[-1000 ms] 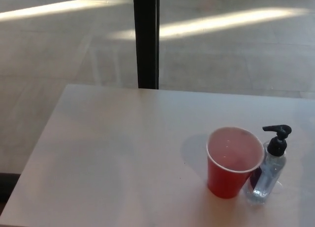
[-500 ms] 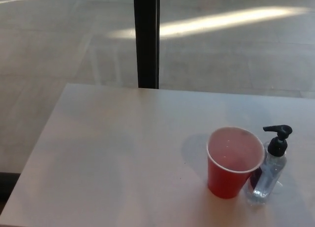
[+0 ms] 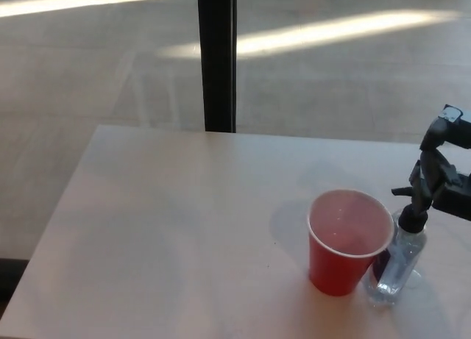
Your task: The robot uses its right hand fist to press the hand soap kept in the middle of the table to get liquid hand soap out
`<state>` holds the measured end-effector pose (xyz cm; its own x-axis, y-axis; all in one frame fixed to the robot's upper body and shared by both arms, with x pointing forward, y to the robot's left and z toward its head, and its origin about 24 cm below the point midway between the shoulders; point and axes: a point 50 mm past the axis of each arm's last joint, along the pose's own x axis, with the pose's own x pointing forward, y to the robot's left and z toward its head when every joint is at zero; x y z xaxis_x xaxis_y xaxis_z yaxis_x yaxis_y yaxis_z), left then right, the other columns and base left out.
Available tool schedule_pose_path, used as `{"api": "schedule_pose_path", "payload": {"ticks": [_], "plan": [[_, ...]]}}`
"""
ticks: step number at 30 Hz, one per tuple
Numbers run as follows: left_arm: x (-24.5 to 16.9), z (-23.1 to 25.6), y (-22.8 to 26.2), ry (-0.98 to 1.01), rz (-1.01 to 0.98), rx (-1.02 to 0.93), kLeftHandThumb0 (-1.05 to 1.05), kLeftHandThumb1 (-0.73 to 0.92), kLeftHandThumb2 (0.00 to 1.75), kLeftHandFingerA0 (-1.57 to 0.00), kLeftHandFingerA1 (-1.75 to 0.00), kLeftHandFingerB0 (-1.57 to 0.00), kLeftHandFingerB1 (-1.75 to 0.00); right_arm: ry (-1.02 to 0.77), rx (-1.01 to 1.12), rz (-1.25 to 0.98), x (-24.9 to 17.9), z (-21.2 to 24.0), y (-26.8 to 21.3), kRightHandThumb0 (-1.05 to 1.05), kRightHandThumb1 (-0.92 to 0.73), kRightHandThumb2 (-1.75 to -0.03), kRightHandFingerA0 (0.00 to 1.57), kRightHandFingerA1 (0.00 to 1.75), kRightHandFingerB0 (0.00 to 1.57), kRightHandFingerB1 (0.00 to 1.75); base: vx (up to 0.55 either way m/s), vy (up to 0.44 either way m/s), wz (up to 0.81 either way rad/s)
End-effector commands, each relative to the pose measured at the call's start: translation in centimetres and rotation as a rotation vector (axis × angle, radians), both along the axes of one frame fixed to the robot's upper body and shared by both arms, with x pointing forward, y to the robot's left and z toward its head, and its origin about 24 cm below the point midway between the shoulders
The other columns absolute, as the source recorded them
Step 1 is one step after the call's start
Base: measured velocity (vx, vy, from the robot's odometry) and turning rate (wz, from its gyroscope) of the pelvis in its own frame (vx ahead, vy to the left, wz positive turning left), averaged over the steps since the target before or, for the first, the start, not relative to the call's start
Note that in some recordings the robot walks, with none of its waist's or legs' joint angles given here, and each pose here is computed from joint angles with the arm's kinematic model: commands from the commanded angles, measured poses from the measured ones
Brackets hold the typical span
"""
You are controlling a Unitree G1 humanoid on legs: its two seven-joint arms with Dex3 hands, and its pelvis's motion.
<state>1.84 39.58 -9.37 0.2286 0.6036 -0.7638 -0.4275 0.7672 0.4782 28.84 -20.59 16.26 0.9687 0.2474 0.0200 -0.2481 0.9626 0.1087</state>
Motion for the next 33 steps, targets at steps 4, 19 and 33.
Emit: {"api": "schedule_pose_path", "payload": {"ticks": [4,19,33], "plan": [[0.1,0.8,0.9,-0.012,-0.013,0.032,-0.56,0.71,0.61,-0.76,-0.66,-0.58,-0.51,0.006,-0.032,0.015,0.5,0.6,0.2,-0.16,-0.55,-1.32,1.03,1.75,0.72,1.67,0.0,0.0,0.0],[0.3,0.6,0.7,-0.023,0.003,0.025,-0.55,0.71,0.61,-0.77,-0.67,-0.57,-0.51,0.043,-0.093,-0.009,0.6,-1.4,-0.6,-0.14,-0.53,-1.35,1.01,1.75,0.72,1.65,0.0,0.0,0.0],[0.3,0.5,0.6,-0.021,-0.005,0.02,-0.57,0.72,0.61,-0.76,-0.64,-0.57,-0.5,0.115,-0.074,0.002,-0.3,-4.1,-0.4,-0.15,-0.52,-1.36,1.0,1.75,0.71,1.66,0.0,0.0,0.0]]}}
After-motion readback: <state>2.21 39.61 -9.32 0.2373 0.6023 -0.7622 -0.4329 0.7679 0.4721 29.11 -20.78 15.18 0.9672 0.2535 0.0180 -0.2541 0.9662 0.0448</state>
